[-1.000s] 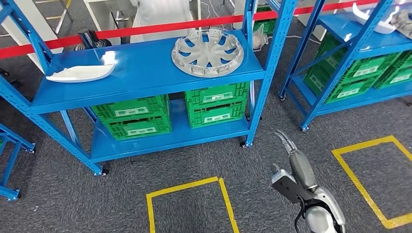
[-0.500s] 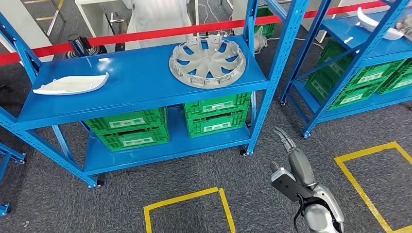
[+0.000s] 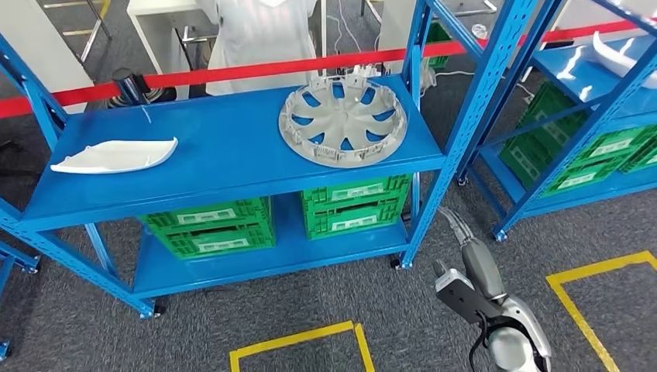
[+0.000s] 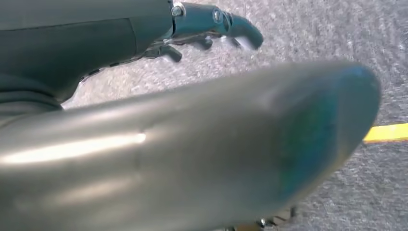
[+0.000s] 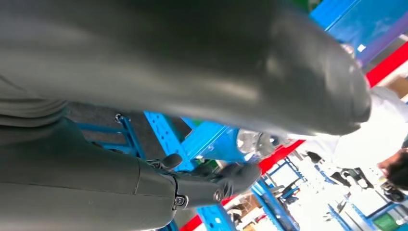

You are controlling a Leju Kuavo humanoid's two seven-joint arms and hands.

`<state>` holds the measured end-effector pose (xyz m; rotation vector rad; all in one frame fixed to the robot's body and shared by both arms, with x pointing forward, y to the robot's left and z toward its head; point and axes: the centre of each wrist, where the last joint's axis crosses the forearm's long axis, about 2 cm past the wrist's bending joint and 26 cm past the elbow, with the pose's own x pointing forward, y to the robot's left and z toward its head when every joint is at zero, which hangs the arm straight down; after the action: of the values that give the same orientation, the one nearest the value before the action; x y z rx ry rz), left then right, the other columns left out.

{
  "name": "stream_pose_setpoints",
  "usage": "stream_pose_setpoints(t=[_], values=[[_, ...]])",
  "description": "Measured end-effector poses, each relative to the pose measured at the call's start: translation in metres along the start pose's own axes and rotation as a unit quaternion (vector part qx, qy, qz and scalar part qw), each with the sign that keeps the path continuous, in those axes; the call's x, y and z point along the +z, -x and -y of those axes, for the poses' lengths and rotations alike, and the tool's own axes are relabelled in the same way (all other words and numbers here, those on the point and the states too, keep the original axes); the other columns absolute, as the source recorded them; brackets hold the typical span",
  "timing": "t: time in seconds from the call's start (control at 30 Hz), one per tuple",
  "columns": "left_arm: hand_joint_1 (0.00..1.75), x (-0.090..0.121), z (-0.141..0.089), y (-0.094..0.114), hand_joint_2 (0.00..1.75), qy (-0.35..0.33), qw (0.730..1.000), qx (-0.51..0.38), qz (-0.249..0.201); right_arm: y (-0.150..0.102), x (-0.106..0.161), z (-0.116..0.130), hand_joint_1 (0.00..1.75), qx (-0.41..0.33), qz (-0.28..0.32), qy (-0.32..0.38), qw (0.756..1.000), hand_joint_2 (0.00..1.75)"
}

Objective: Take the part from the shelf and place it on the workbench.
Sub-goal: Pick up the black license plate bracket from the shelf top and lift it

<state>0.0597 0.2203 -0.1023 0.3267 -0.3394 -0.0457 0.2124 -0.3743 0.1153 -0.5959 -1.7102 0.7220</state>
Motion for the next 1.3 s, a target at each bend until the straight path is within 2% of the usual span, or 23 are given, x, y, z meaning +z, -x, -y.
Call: stream_pose_setpoints(t=[0.7, 1.07, 1.3], values=[[0.0, -0.001, -0.002, 0.001, 0.0, -0.008, 1.0, -0.006, -0.004, 0.002, 0.001, 0.0, 0.0, -0.006, -0.006, -0.007, 1.0, 0.0], [0.0, -0.011, -0.025, 0.003, 0.0, -0.045, 0.999, -0.015, 0.003, 0.006, -0.008, -0.007, 0.0, -0.017, 0.001, -0.02, 1.0, 0.0], [0.0, -0.014, -0.032, 0.002, 0.0, -0.05, 0.999, -0.02, 0.008, 0.007, -0.008, -0.012, 0.0, -0.026, 0.004, -0.025, 0.999, 0.0]])
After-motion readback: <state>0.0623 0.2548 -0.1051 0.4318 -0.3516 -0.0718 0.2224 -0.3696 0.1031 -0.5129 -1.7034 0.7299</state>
